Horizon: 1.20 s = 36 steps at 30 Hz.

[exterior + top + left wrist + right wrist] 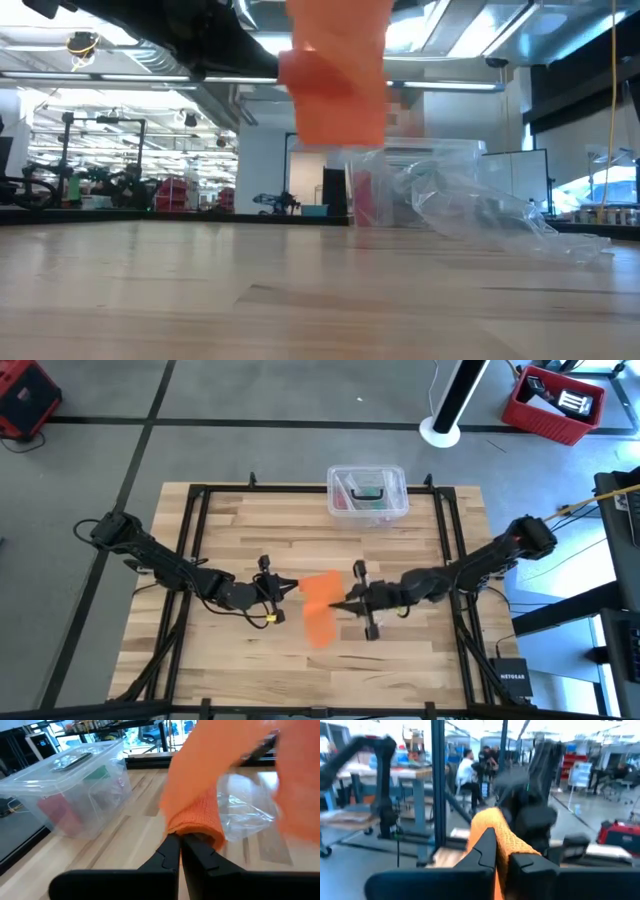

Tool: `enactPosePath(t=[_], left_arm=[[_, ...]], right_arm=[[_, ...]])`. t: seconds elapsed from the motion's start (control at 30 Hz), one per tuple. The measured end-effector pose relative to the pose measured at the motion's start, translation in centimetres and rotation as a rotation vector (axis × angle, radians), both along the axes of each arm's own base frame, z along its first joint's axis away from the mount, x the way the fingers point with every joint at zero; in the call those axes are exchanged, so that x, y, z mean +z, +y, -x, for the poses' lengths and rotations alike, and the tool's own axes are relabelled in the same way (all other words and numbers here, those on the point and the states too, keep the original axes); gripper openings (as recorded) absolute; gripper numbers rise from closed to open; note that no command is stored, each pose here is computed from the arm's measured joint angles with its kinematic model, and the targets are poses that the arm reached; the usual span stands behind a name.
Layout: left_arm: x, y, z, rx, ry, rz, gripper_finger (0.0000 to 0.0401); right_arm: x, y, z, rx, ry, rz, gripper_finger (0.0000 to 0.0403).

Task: Roll bandage
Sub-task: Roll the orange bandage

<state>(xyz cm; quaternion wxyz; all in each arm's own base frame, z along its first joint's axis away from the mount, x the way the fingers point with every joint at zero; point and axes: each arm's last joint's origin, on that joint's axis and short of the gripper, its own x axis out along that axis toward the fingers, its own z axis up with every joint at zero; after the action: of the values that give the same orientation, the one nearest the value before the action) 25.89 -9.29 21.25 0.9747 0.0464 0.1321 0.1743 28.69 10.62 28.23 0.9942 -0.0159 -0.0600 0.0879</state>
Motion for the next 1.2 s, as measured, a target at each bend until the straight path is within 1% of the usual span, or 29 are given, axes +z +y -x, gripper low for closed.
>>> enactPosePath(t=[0.13, 0.3, 0.43, 0.5, 0.57, 0.63, 0.7, 0.77, 0.83, 0.97, 1.1, 1.2], left_arm=[[-0.1, -0.4, 0.2, -0.017, 0.012, -0.009, 0.0000], [-0.6, -1.1, 0.5, -0.050, 0.051, -0.039, 0.0000], [-1.5, -2.0, 0.4, -0.079, 0.087, -0.057, 0.0000], [-2.1, -2.6, 0.4, -0.096, 0.099, -0.064, 0.0000], [-2.6, -3.2, 0.3, -0.118, 0.096, -0.068, 0.0000], [-2.7, -4.0, 0.2, -0.159, 0.077, -0.073, 0.0000], [-2.3, -4.8, 0.2, -0.189, 0.065, -0.085, 0.0000], [-1.8, -5.5, 0.2, -0.211, 0.058, -0.097, 0.0000], [-1.0, -6.0, 0.1, -0.235, 0.042, -0.115, 0.0000], [0.4, -6.3, 0.0, -0.246, 0.005, -0.119, 0.0000], [0.6, -6.0, -0.1, -0.255, 0.005, -0.112, 0.0000], [0.6, -5.8, -0.2, -0.244, 0.002, -0.099, 0.0000]], right_arm=[[2.7, -1.2, -0.5, -0.040, -0.014, -0.009, 0.0005], [6.8, -3.4, -2.0, -0.120, -0.007, -0.011, 0.0010], [9.1, -6.3, -2.8, -0.258, 0.049, -0.048, 0.0008], [9.8, -8.2, -2.9, -0.325, 0.064, -0.061, 0.0006], [9.8, -10.2, -3.0, -0.397, 0.086, -0.079, 0.0005], [9.2, -12.1, -3.0, -0.459, 0.142, -0.091, 0.0009], [8.1, -13.9, -3.2, -0.506, 0.227, -0.095, 0.0021], [6.5, -15.3, -3.4, -0.536, 0.342, -0.100, 0.0042], [5.0, -16.3, -3.7, -0.551, 0.443, -0.117, 0.0073], [2.5, -16.8, -4.5, -0.498, 0.586, -0.119, 0.0150], [2.4, -16.6, -4.3, -0.450, 0.645, -0.116, 0.0222], [3.4, -16.3, -3.1, -0.433, 0.771, -0.081, 0.0263]])
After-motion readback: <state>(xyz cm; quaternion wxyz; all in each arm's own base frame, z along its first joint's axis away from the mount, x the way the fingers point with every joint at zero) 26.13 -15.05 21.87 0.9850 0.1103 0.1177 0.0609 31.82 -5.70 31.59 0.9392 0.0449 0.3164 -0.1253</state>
